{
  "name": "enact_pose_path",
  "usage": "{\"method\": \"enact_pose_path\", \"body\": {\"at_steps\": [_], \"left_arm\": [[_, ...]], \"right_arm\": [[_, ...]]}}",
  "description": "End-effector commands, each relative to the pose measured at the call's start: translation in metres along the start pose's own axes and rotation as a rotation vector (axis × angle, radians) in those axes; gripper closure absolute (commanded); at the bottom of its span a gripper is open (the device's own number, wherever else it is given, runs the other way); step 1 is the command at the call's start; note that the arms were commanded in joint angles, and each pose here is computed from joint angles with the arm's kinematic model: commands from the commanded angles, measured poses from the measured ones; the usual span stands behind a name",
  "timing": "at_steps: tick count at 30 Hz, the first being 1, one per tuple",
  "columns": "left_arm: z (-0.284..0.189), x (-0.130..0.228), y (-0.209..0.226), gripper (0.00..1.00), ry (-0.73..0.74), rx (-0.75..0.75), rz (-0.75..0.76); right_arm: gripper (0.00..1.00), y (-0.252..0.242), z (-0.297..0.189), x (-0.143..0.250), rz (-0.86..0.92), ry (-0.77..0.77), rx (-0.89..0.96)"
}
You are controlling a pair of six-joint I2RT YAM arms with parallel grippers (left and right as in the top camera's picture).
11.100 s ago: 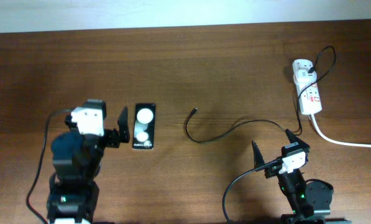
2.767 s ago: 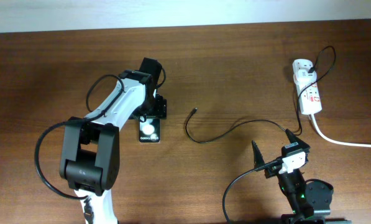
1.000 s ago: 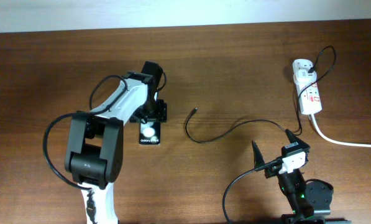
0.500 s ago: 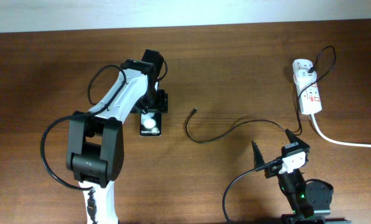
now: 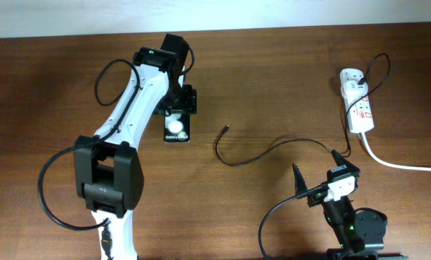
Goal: Plug charger to phone and switch on socket
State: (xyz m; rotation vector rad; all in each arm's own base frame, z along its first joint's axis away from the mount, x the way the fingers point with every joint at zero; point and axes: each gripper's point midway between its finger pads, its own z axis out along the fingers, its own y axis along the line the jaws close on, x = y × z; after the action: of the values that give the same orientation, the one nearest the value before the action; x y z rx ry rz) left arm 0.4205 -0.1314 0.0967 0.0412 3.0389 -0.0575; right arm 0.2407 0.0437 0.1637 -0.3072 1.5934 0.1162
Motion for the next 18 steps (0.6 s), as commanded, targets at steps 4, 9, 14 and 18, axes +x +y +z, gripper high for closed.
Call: {"method": "enact_pose_path", "body": {"at_steps": [4,9,14,18], "left_arm": [[-0.009,-0.005,-0.014,0.38,-0.008,0.088,-0.006],[-0.011,-0.002,-0.026,0.44,0.014,0.172,-0.010],[-0.015,-0.002,-0.029,0.47,0.039,0.281,-0.047],[-0.022,-0.008,-0.018,0.52,0.061,0.384,-0.152]], "right_arm": [[0.01,0.000,0.000,0.002,0.007,0.004,0.002],[0.01,0.000,0.000,0.002,0.007,0.004,0.002],[0.01,0.000,0.000,0.002,0.008,0.004,0.002],[0.01,0.000,0.000,0.002,0.008,0.004,0.002]]}}
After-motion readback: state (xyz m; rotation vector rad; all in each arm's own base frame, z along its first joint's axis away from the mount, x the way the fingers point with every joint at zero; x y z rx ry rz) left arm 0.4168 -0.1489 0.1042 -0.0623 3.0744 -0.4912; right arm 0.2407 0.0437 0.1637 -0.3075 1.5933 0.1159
